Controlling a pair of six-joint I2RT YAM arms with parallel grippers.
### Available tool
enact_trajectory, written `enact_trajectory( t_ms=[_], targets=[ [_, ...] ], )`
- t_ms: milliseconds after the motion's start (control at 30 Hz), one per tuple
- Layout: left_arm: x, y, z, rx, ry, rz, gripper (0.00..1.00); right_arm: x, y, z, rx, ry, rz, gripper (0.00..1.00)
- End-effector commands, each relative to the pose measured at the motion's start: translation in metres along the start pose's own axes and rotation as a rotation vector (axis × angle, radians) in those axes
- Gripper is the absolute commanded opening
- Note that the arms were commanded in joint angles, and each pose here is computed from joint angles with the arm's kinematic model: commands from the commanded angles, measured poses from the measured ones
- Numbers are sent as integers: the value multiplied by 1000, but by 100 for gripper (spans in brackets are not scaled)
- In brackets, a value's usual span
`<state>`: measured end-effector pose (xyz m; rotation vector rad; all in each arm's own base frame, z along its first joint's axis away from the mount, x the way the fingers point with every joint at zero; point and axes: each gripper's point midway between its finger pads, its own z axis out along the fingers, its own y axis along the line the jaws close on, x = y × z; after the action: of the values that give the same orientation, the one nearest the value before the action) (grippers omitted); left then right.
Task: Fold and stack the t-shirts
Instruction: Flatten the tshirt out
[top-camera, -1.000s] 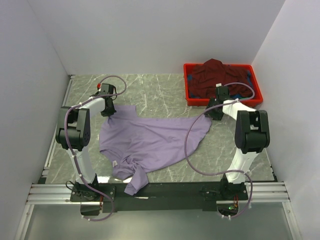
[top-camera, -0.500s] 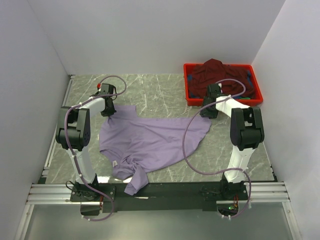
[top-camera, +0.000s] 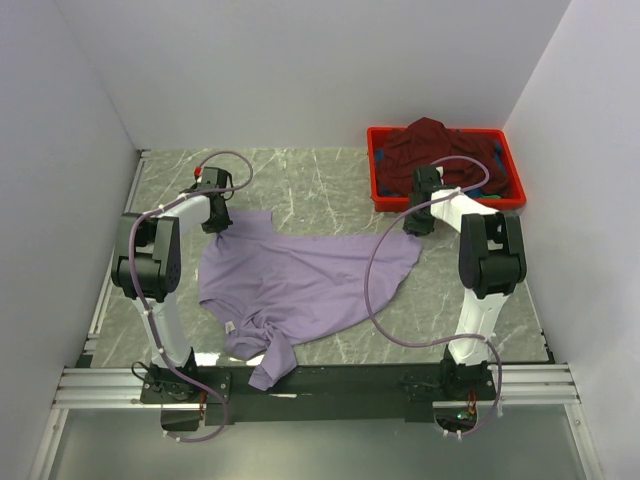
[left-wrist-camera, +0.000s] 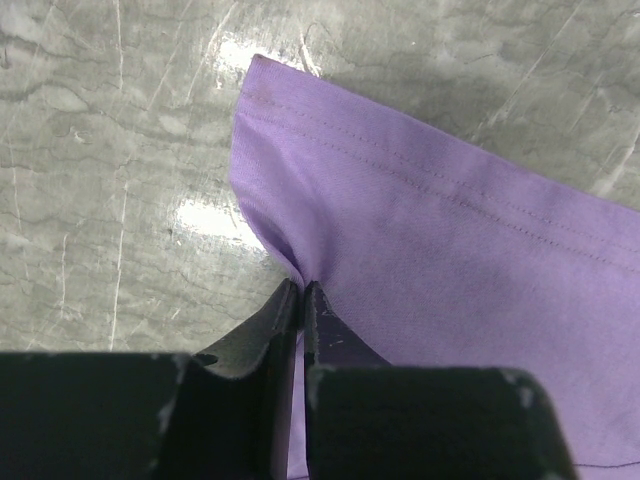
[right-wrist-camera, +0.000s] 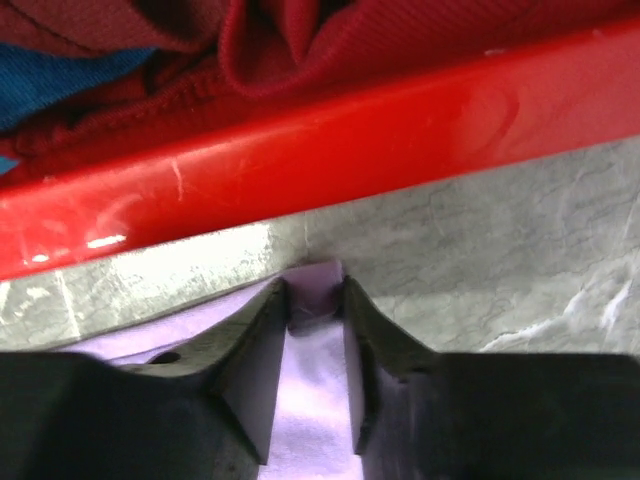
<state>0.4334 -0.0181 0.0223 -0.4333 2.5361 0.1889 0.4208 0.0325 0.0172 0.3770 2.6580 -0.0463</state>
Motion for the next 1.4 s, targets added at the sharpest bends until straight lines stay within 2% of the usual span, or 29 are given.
enact_trajectory(
  t_ms=[0, 33, 133, 333, 400, 467, 600, 633, 733, 933, 1000, 1100, 1200, 1367],
  targets=[
    [-1, 0, -9, 12, 1, 9, 9, -10, 2, 1, 8, -5, -9, 29],
    [-1, 0, -9, 10, 0, 11, 8, -10, 2, 2, 8, -5, -11, 19],
    [-4, 2, -9, 1, -8, 13, 4, -11, 3, 1, 3, -9, -7, 0],
    [-12, 5, -13, -13, -33, 5, 4, -18, 6, -5, -9, -39, 11, 0],
    [-18, 9, -15, -19, -44, -12, 8, -23, 6, -8, -13, -58, 16, 0],
    [-21, 15, -17, -29, -54, -36, 23, -26, 7, -10, -13, -66, 19, 0],
    [-26, 40, -15, -62, -67, -111, 41, -25, 6, -10, -9, -70, 24, 0],
    [-27, 42, -15, -58, -66, -125, 49, -25, 5, -11, -9, -75, 29, 0],
    [-32, 44, -15, -20, -62, -155, 62, -22, 5, -9, -7, -69, 34, 0],
    [-31, 38, -14, 13, -58, -156, 63, -21, 1, -7, 11, -72, 39, 0],
    [-42, 47, -12, 26, -65, -195, 63, -20, -1, -6, 15, -71, 43, 0],
    [-59, 33, -14, 113, -79, -215, 64, -19, -2, -6, 18, -73, 50, 0],
    [-60, 27, -13, 147, -75, -219, 64, -19, -2, -7, 17, -76, 52, 0],
    [-46, 21, 2, 163, -25, -206, 57, -18, -3, -7, 16, -76, 54, 0]
  ],
)
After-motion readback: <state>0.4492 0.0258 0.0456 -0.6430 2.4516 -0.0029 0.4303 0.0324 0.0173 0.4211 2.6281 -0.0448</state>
